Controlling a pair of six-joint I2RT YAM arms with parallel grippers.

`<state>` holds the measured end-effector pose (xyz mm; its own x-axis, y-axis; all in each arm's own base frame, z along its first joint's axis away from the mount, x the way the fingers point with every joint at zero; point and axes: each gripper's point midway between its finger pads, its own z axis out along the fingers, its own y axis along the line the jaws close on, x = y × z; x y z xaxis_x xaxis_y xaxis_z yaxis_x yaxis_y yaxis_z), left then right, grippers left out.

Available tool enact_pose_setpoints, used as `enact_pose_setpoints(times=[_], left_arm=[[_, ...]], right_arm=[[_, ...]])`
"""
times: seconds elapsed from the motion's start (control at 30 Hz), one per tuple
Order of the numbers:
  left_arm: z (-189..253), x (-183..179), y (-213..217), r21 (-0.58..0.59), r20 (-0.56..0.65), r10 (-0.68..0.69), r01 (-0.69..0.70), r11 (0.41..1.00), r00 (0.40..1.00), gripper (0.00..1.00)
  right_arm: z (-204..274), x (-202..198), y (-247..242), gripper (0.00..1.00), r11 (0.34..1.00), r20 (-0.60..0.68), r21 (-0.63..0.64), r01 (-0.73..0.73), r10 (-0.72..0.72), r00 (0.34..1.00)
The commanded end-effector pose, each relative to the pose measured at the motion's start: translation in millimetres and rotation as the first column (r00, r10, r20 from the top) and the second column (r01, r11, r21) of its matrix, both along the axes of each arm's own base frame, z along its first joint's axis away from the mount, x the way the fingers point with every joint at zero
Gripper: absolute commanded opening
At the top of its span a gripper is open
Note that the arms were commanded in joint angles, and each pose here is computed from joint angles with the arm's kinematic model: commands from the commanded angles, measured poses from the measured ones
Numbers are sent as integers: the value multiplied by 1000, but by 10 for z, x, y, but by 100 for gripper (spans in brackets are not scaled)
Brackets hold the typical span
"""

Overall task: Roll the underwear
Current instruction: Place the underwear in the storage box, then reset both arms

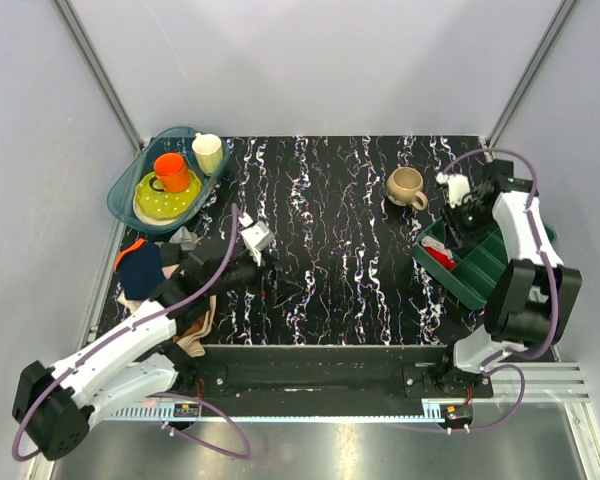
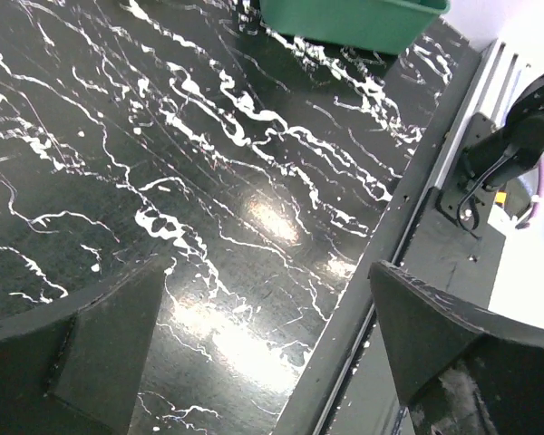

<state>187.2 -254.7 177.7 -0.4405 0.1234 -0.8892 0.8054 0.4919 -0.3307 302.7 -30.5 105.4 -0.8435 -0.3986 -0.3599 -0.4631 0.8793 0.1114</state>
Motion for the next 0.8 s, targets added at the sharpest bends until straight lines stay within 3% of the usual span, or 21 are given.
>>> enact_pose_setpoints(times=[0.0,0.07,0.1,0.17,0.2,0.27,0.33,0.37,0.4,0.57,0.77], left_arm=[[637,14,63,-91,73,49,-42,995,996,99],[792,-4,169,-98,87,85,-77,992,993,99],[928,-42,249,-119,116,110,-96,988,987,99],[970,-12,458,-104,92,225,-215,971,970,99],[1158,-56,591,-144,112,280,-263,954,953,99],[1132,-100,819,-124,84,373,-361,924,924,99],[1279,-243,1008,-165,106,412,-392,905,905,99],[1221,-277,1127,-147,90,453,-438,887,887,99],[1220,-310,1202,-147,87,475,-460,875,876,99],[1137,-383,1677,-101,75,639,-631,769,766,99],[1221,-397,1676,-45,80,624,-622,781,778,99]], right_arm=[[1053,118,37,53,998,302,-46,-50,62,951],[1315,132,78,70,997,390,-50,-64,78,917],[1549,129,117,99,996,481,-57,-71,89,872],[1753,96,208,100,996,568,-41,-83,92,818],[2141,150,265,100,999,690,52,4,-39,723],[2336,82,305,100,975,721,197,108,-218,658],[2694,-105,529,100,949,773,314,35,-277,572],[2708,-150,579,100,900,722,428,76,-392,571],[2831,-214,591,100,886,734,459,73,-424,531],[2898,-247,562,100,780,620,599,180,-594,513],[2884,-241,499,100,752,614,625,207,-638,465]])
